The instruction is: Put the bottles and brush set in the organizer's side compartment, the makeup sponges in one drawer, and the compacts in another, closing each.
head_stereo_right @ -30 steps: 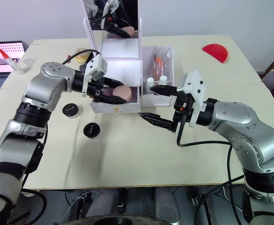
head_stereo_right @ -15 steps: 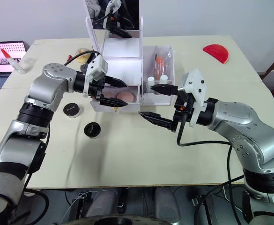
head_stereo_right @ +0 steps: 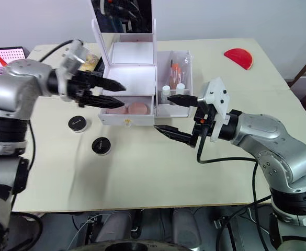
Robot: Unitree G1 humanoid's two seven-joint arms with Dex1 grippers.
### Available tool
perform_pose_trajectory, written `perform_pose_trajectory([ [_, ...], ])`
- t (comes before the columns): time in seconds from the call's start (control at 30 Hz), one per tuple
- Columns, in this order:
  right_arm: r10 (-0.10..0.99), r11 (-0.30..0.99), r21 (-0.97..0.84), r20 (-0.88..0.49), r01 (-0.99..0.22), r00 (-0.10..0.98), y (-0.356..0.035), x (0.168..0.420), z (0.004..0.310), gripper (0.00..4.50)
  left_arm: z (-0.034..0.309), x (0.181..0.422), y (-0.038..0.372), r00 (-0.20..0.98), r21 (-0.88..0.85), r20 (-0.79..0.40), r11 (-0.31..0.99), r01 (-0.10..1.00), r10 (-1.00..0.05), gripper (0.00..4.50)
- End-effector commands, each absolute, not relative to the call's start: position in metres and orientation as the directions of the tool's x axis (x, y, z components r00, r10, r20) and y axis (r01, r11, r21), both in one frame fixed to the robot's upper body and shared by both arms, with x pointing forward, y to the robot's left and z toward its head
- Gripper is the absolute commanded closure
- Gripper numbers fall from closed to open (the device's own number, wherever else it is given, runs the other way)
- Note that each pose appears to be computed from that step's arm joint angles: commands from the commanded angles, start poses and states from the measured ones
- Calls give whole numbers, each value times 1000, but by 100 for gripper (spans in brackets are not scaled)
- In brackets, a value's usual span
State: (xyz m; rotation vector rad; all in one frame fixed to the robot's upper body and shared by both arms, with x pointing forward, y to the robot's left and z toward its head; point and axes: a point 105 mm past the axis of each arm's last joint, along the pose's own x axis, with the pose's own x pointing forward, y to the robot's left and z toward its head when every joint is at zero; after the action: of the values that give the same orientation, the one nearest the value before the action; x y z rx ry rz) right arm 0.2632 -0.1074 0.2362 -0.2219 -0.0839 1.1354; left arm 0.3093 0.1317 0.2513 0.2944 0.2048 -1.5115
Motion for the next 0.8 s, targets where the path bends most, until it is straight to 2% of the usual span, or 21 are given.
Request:
perform_pose_trajectory([
  [0.03, 907, 404, -267, -10, -875, 422, -110, 263, 250, 0, 242, 298, 144, 56, 69, -370, 33, 997, -927, 392],
  [0.07, 906, 404, -269, -9, -874, 422, -111, 264, 250, 0, 233, 300, 149, 83, 80, -406, 54, 995, -910, 448],
  [0.13, 907, 403, -271, -9, -874, 421, -111, 265, 250, 0, 221, 303, 154, 122, 107, -450, 83, 991, -885, 448],
  [0.3, 909, 398, -273, -10, -876, 417, -111, 265, 251, 0, 200, 316, 147, 218, 168, -471, 155, 974, -855, 448],
  [0.5, 907, 400, -271, -17, -876, 420, -111, 264, 250, 0, 198, 347, 135, 387, 233, -397, 317, 919, -832, 448],
  [0.8, 906, 400, -268, -25, -876, 422, -111, 263, 248, 0, 201, 380, 131, 518, 265, -311, 451, 852, -797, 448],
])
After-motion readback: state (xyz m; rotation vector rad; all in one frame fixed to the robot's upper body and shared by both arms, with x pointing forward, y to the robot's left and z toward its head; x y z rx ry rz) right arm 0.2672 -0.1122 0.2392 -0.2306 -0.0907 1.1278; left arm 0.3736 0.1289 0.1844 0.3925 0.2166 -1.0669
